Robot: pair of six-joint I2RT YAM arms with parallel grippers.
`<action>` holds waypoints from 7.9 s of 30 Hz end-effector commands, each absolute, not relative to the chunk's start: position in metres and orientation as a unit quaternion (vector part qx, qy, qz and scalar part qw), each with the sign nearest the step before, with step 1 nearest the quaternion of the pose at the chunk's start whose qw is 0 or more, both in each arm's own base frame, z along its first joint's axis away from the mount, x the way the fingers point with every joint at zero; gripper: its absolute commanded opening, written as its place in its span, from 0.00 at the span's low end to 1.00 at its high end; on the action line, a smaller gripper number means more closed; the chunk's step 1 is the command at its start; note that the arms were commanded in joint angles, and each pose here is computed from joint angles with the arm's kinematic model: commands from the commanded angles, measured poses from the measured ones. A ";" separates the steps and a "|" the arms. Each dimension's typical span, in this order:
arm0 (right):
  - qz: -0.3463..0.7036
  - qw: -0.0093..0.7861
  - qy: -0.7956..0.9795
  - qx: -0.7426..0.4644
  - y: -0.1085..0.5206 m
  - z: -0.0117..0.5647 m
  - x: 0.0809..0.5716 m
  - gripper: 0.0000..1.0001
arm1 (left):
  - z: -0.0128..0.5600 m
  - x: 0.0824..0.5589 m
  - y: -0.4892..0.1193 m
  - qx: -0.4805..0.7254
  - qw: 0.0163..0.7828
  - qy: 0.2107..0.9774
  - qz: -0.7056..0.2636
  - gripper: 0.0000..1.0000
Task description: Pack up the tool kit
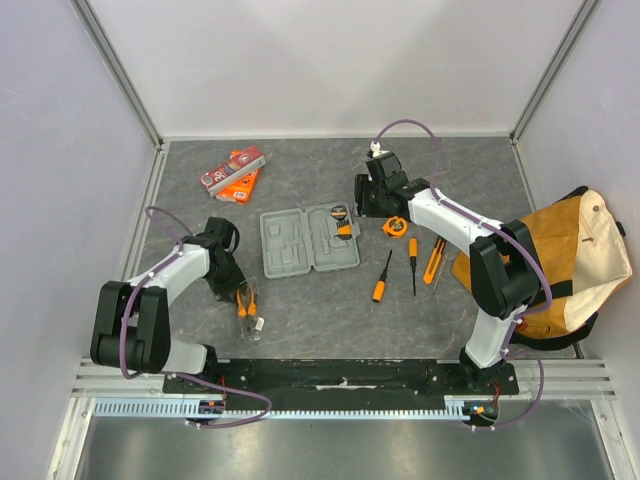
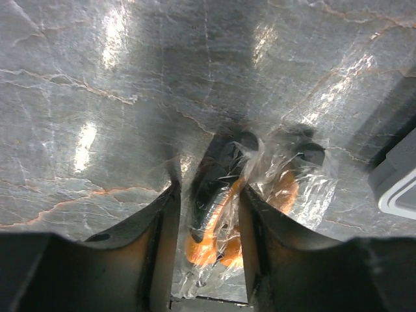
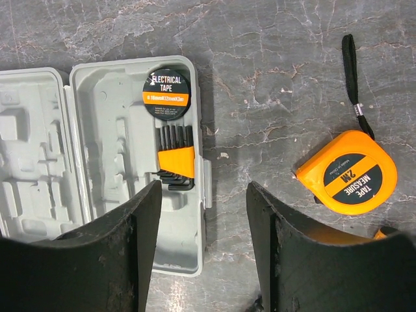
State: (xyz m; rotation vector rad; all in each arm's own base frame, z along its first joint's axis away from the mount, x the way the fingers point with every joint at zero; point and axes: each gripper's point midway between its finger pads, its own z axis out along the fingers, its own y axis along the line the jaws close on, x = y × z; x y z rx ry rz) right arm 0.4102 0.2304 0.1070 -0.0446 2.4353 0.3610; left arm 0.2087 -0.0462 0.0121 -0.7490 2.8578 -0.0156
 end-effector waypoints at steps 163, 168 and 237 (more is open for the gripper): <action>0.217 0.327 0.893 -0.220 0.442 0.042 0.395 0.33 | 0.034 0.388 -0.115 -0.100 0.160 0.977 -0.095 0.04; 0.216 0.328 0.893 -0.222 0.442 0.042 0.395 0.35 | 0.034 0.385 -0.112 -0.099 0.160 0.979 -0.074 0.03; 0.217 0.237 0.925 -0.203 0.437 -0.018 0.365 0.13 | -0.023 0.342 -0.104 -0.123 0.026 0.992 0.003 0.02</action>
